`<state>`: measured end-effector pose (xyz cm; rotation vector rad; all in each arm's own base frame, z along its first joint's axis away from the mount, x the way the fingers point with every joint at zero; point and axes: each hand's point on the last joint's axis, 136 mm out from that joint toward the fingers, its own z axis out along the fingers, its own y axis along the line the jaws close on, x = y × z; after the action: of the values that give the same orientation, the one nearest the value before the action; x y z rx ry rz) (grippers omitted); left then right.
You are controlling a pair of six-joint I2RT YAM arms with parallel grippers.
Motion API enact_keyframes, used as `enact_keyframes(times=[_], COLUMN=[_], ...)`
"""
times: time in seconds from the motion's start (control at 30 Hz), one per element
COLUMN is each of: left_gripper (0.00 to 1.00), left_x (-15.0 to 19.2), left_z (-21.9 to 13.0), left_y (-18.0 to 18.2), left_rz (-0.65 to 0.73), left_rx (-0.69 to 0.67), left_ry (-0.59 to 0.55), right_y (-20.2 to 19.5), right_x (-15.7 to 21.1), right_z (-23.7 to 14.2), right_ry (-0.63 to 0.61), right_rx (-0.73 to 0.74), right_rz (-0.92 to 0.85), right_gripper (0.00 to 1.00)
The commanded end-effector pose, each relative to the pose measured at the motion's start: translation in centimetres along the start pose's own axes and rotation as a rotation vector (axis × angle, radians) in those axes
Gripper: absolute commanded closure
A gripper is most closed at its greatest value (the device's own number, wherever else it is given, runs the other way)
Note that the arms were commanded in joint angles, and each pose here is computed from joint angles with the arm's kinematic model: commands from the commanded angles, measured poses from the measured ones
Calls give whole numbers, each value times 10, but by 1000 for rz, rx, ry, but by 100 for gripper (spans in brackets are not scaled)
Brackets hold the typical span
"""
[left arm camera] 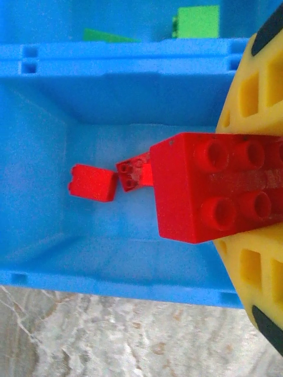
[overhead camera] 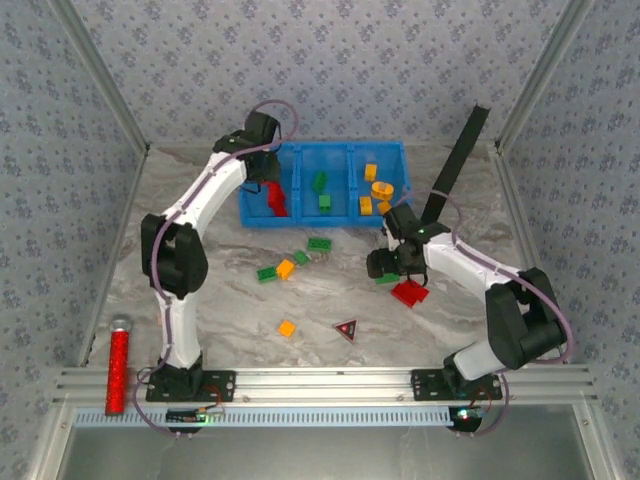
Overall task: Sort the legos into containers by color
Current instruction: Place the lego in the container, then pick up the lego from the center of the table.
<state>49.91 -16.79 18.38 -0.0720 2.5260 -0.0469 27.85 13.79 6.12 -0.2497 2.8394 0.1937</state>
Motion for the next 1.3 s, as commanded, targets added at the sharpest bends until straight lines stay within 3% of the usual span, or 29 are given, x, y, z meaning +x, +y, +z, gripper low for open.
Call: enact_keyframes(times=[0.0, 0.33, 0.67, 0.93, 1.27], left_gripper=[71, 70, 60, 55, 47], left_x=[-10, 2, 22, 22, 6], left_z=[8, 64, 89, 83, 36], left_y=[6, -10, -23, -28, -35], left_rz=[14, -23, -36, -27, 16], left_rx=[5, 79, 118, 137, 160], left_ry=[5, 102, 164, 166, 70], right_y=[-5, -9, -7, -4, -3], right_x=[16, 24, 24, 23, 17], right_z=[11, 23, 31, 37, 37], right_ry=[50, 101, 126, 151, 146], right_rx=[42, 99, 133, 136, 146], right_rz=[4, -20, -41, -50, -50], right_gripper=[13, 9, 9, 17, 24])
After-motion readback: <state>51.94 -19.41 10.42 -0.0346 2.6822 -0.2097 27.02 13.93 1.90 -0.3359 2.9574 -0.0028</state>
